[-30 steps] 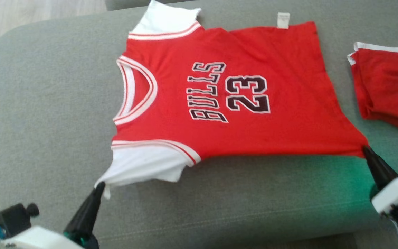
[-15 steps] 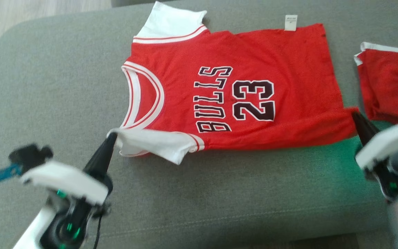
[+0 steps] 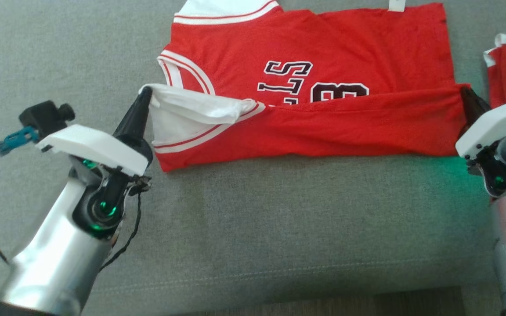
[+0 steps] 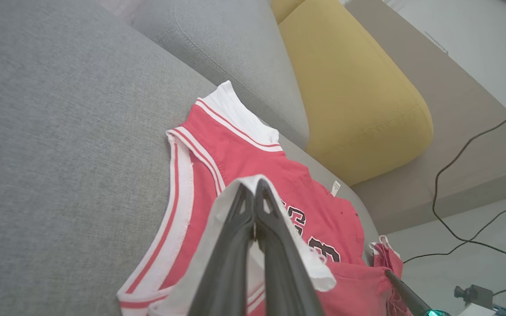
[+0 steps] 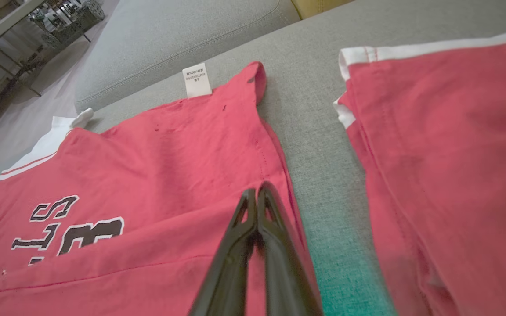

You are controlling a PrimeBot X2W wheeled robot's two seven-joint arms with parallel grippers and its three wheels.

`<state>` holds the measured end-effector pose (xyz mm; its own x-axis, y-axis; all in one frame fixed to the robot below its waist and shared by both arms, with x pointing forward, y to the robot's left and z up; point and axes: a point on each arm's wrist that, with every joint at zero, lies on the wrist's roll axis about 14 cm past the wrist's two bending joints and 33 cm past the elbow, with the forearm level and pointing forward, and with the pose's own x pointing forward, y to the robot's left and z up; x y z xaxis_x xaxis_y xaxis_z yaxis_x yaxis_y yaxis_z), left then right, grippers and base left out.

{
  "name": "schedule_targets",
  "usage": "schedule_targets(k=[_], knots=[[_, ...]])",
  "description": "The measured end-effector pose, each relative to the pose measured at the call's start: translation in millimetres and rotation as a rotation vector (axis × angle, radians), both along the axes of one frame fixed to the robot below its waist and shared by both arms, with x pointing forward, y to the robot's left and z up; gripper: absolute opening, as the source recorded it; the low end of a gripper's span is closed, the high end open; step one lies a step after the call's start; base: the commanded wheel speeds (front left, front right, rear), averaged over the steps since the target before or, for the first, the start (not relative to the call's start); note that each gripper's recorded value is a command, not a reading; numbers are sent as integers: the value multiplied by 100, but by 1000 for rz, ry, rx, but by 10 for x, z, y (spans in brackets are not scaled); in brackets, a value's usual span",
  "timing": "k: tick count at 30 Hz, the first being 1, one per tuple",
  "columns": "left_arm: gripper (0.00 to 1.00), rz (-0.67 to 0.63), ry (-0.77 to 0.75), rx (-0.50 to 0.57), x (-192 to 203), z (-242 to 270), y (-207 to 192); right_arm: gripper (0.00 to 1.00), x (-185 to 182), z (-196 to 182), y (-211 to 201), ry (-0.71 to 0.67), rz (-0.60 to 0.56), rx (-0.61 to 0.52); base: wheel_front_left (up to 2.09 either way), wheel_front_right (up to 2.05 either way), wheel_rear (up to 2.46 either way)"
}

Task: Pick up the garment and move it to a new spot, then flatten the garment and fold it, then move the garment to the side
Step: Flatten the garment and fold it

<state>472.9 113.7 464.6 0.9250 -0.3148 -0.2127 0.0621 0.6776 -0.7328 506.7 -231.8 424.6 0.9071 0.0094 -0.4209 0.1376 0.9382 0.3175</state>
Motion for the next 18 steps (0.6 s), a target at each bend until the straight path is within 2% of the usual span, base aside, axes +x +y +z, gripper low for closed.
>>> schedule_targets(k=[2, 3, 4, 5, 6, 10, 14, 17, 18], knots=[[0, -14, -13, -12, 33, -32, -39, 0, 21, -51, 11, 8, -1, 2, 0, 0, 0], [19, -19, -27, -29, 51, -26, -67, 0, 21, -84, 16, 14, -1, 1, 0, 0, 0], [73, -30, -38, -56, 62, -15, -113, 12, 18, -115, 17, 20, -1, -3, 0, 0, 0], [100, -33, -34, -80, 72, -26, -150, 44, 13, -135, 16, 23, -2, -6, 0, 0, 0], [100, -35, -34, -89, 80, -42, -171, 100, 7, -150, 10, 22, -5, -8, 0, 0, 0], [100, -15, -62, -74, 112, -83, -146, 100, 16, -104, -60, -33, -39, -14, 0, 0, 0], [100, -35, -141, 85, 63, -102, -86, 100, 94, 146, -125, -162, -82, -4, 0, 0, 0], [100, 2, -89, 155, -103, -300, 19, 100, 40, 238, -154, -221, -90, -22, 0, 0, 0], [100, -20, -33, 240, -322, -538, 16, 100, -100, 132, -179, -202, -97, -30, 0, 0, 0]])
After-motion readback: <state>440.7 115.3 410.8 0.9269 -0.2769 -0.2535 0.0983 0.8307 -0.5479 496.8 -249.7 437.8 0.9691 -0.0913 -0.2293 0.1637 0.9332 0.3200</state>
